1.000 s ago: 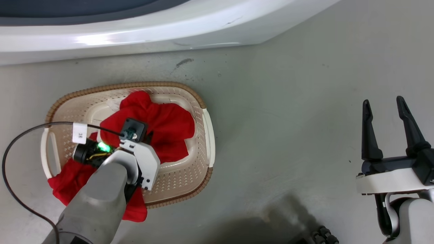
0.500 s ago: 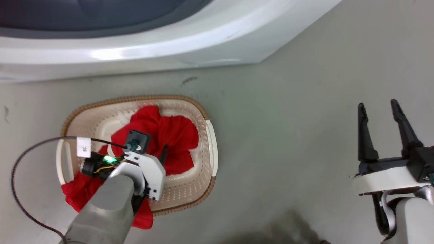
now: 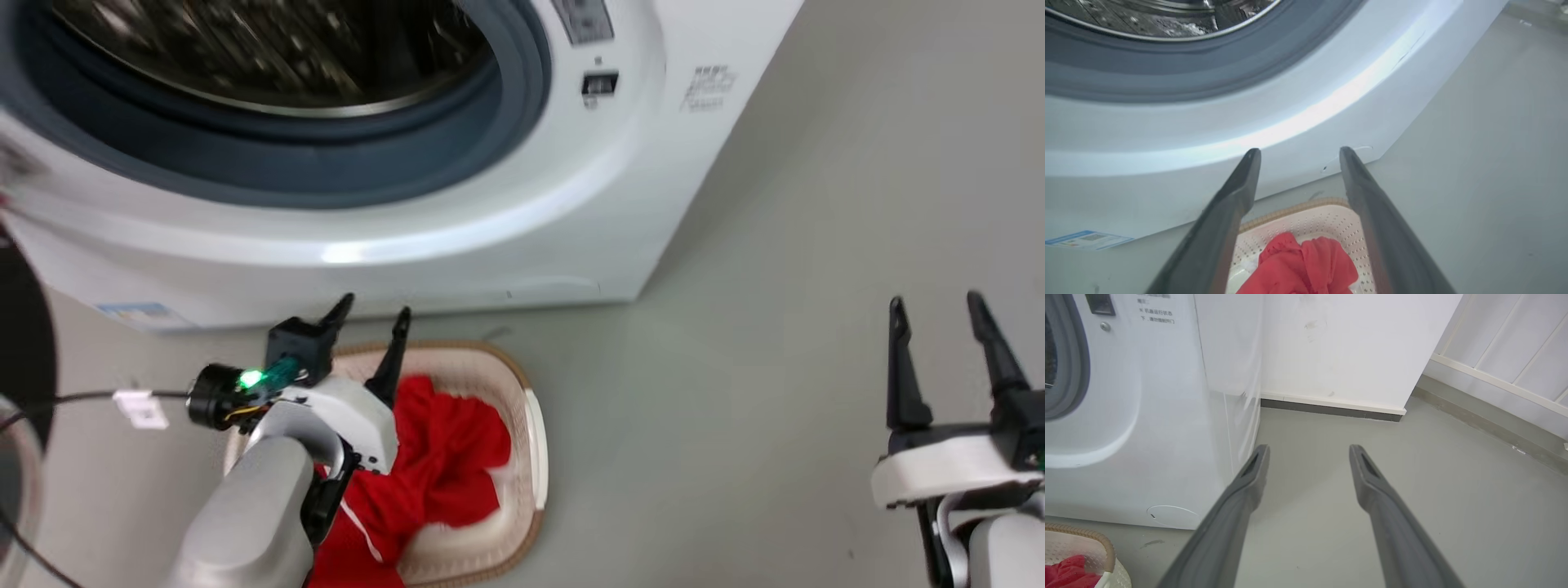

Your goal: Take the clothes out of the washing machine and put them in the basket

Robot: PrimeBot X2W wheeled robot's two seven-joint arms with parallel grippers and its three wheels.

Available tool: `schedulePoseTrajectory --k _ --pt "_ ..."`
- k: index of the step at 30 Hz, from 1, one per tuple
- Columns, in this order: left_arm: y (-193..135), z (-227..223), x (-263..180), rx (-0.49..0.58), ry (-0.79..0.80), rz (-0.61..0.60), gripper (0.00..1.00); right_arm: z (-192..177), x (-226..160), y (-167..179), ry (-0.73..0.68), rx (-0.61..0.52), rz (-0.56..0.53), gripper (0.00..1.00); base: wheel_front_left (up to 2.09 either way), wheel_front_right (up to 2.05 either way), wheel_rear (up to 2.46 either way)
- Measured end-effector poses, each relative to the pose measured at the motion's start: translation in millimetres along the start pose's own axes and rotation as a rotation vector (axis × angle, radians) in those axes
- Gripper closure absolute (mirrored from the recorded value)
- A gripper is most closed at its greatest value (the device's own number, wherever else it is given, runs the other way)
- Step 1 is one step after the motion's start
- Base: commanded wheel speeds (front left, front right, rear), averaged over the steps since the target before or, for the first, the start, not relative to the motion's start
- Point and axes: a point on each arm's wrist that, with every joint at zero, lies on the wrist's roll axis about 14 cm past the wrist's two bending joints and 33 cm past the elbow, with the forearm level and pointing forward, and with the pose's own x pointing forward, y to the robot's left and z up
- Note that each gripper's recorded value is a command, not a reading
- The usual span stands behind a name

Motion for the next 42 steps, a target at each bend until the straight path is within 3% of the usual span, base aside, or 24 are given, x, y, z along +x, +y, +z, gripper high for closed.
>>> schedulePoseTrajectory --k 6,13,20,26,32,42 --pt "14.3 78.3 -46.0 0.022 -0.243 0.093 0.0 34.5 -17.4 9.2 -0.092 0.007 0.032 0.0 0.0 0.0 0.0" --pt "34.6 125.8 -123.4 0.06 -0.447 0.258 0.0 87.1 -40.3 28.2 -0.252 0.076 0.093 0.0 0.0 0.0 0.0" --pt "46.5 129.5 -191.3 0.031 -0.551 0.414 0.0 115.3 -67.8 45.9 -0.344 0.113 0.156 0.0 0.0 0.0 0.0" --pt "42.1 117.8 -221.6 -0.027 -0.581 0.494 0.0 121.8 -83.0 48.0 -0.369 0.146 0.169 0.0 0.0 0.0 0.0" --pt "22.9 107.0 -223.5 0.032 -0.549 0.455 0.0 114.7 -91.7 51.3 -0.351 0.144 0.18 0.0 0.0 0.0 0.0" --pt "19.1 105.8 -220.4 0.062 -0.537 0.435 0.0 107.6 -92.2 49.3 -0.33 0.135 0.172 0.0 0.0 0.0 0.0"
